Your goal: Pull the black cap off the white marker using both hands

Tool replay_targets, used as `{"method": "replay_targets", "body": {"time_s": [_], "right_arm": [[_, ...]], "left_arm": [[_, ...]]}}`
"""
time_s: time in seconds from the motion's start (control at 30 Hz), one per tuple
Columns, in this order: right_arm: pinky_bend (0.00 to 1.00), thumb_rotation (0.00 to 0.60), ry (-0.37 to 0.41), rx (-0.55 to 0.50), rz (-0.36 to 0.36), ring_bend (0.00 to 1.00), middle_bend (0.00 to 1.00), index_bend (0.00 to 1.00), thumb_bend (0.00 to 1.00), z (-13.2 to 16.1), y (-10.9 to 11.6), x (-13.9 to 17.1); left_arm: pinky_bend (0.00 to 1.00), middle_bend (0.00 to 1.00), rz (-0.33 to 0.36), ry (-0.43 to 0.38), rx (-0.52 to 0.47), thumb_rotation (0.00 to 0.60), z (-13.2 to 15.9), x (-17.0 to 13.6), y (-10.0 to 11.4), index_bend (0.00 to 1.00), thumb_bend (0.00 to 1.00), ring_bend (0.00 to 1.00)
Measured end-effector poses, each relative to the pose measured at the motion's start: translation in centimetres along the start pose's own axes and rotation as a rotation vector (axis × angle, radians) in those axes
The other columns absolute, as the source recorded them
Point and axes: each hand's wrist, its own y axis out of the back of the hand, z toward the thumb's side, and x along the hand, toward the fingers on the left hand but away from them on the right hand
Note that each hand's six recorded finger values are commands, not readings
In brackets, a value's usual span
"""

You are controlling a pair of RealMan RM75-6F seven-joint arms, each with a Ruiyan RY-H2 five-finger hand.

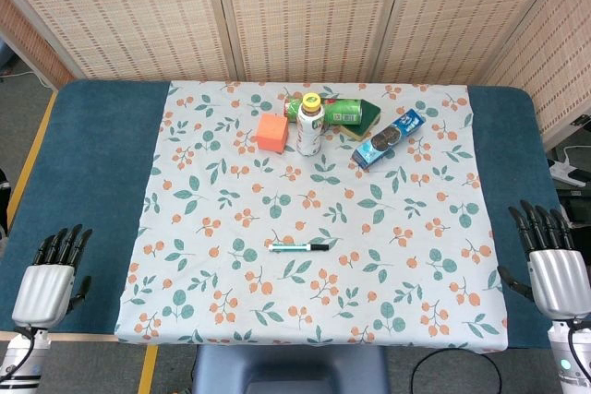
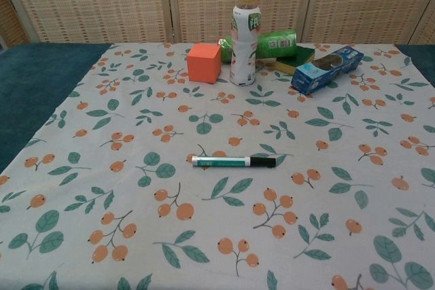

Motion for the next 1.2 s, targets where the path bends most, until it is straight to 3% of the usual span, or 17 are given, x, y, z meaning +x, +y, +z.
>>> {"method": "replay_targets", "body": {"time_s": [0.17,0.3,0.4,0.47,0.63,0.8,0.93,1.2], "right_arm": [[0.0,0.6,0.012,-0.004,0.002,0.0,0.0,0.0,0.1,0.3,0.1,0.3],[0.0,0.6,0.013,0.004,0.005,0.0,0.0,0.0,0.1,0.3,0.1,0.6],[0.0,0.6,0.017,0.01,0.021,0.0,0.0,0.0,0.1,0.4,-0.3,0.6],[0.0,0.6,0.019,0.015,0.037,0.0,0.0,0.0,0.1,0.4,-0.7,0.6],[0.0,0.6,0.038,0.003,0.071,0.0,0.0,0.0,0.1,0.9,-1.5,0.6],[0.0,0.6,0.046,0.01,0.087,0.0,0.0,0.0,0.1,1.0,-2.2,0.4],[0.0,0.6,0.045,0.01,0.115,0.0,0.0,0.0,0.1,1.0,-3.0,0.1],[0.0,0.6,0.033,0.001,0.156,0.0,0.0,0.0,0.1,0.9,-4.0,-0.3]], "left_arm": [[0.12,0.0,-0.002,-0.037,-0.022,0.6,0.7,-0.1,0.0,0.0,0.43,0.0],[0.23,0.01,-0.012,-0.104,-0.065,0.6,2.4,-0.2,-0.3,0.0,0.43,0.01],[0.39,0.05,-0.029,-0.141,-0.071,0.6,3.7,0.1,-0.7,0.03,0.44,0.14],[0.52,0.11,-0.036,-0.179,-0.041,0.6,5.2,0.6,-1.0,0.08,0.44,0.27],[0.67,0.25,-0.037,-0.319,0.003,0.6,11.4,2.9,-2.1,0.17,0.44,0.42],[0.78,0.29,-0.061,-0.408,-0.074,0.6,16.6,4.8,-3.0,0.2,0.44,0.53],[0.82,0.3,-0.083,-0.458,-0.068,0.6,20.4,5.4,-3.9,0.22,0.44,0.6],[0.85,0.29,-0.031,-0.548,0.037,0.6,28.0,6.8,-5.2,0.22,0.44,0.69]]}}
